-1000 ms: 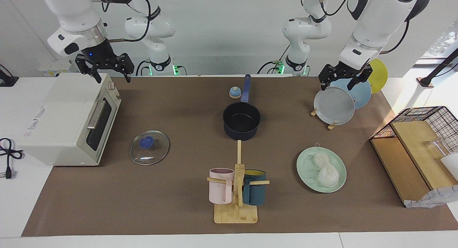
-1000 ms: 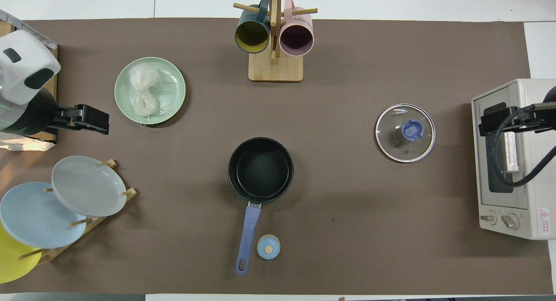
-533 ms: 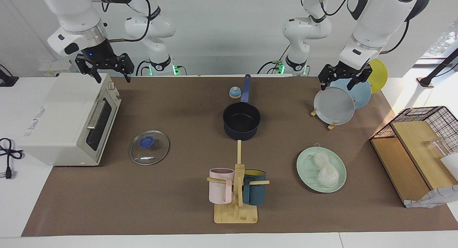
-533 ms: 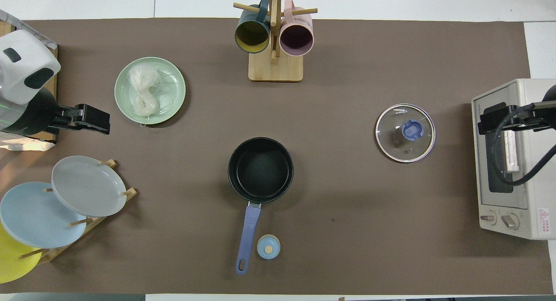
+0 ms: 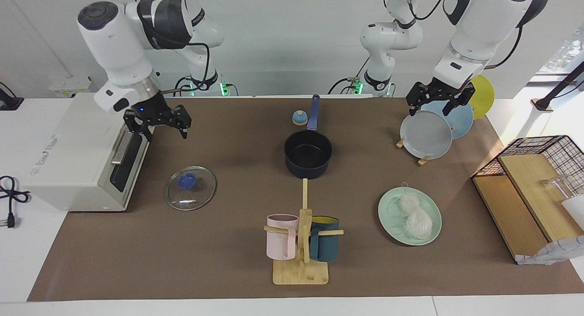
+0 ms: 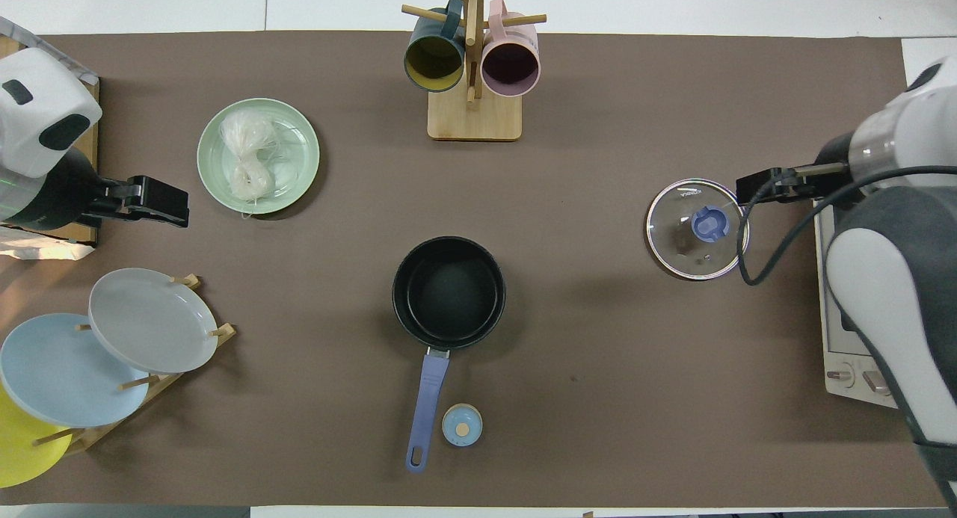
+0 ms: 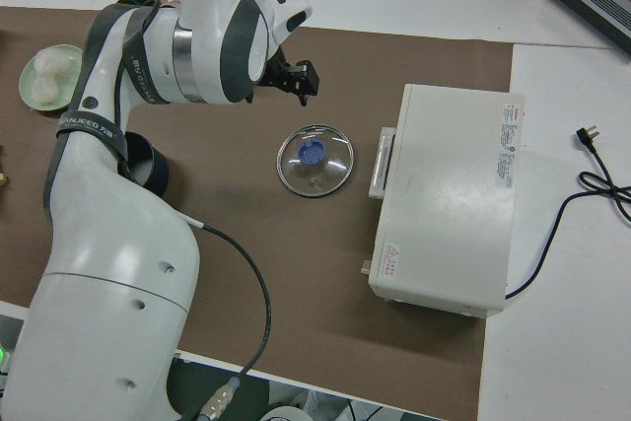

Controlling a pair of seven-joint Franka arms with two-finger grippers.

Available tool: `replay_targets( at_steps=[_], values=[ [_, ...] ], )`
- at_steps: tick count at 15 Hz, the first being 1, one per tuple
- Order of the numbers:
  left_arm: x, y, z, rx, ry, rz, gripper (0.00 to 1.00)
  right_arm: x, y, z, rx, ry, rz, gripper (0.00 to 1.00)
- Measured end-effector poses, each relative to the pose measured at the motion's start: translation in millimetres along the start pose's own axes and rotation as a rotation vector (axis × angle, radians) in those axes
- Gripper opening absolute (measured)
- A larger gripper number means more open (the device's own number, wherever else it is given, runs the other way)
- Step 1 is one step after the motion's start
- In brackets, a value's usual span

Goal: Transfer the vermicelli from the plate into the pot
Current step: 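Grasp the lid with the right gripper while the left gripper reaches vermicelli, then grasp the white vermicelli on the green plate with the left gripper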

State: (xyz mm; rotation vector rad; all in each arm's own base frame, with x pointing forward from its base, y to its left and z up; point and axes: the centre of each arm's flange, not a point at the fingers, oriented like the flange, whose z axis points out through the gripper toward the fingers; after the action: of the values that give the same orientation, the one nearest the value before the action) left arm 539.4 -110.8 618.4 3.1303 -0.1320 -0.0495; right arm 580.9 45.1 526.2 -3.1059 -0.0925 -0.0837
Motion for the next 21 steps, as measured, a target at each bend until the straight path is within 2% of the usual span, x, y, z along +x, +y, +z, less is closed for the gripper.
replay_targets(
  at_steps=[4, 7, 11, 16, 21],
  values=[
    [3, 0, 4, -0.006, 0.001, 0.000, 1.00, 33, 15, 78, -0.005, 0.020, -0.038, 1.00],
    [22, -2, 25, -0.014, 0.006, -0.007, 1.00, 34, 31, 119, -0.009, 0.019, -0.066, 1.00],
    [63, -7, 86, -0.028, -0.010, -0.019, 1.00, 20, 25, 152, -0.007, -0.007, -0.078, 1.00],
    [116, -18, 173, -0.045, 0.034, -0.049, 1.00, 4, 28, 184, -0.008, -0.012, -0.146, 1.00],
    [142, -22, 231, 0.019, 0.079, -0.050, 1.00, -5, 25, 203, -0.007, -0.028, -0.150, 1.00]
  ],
)
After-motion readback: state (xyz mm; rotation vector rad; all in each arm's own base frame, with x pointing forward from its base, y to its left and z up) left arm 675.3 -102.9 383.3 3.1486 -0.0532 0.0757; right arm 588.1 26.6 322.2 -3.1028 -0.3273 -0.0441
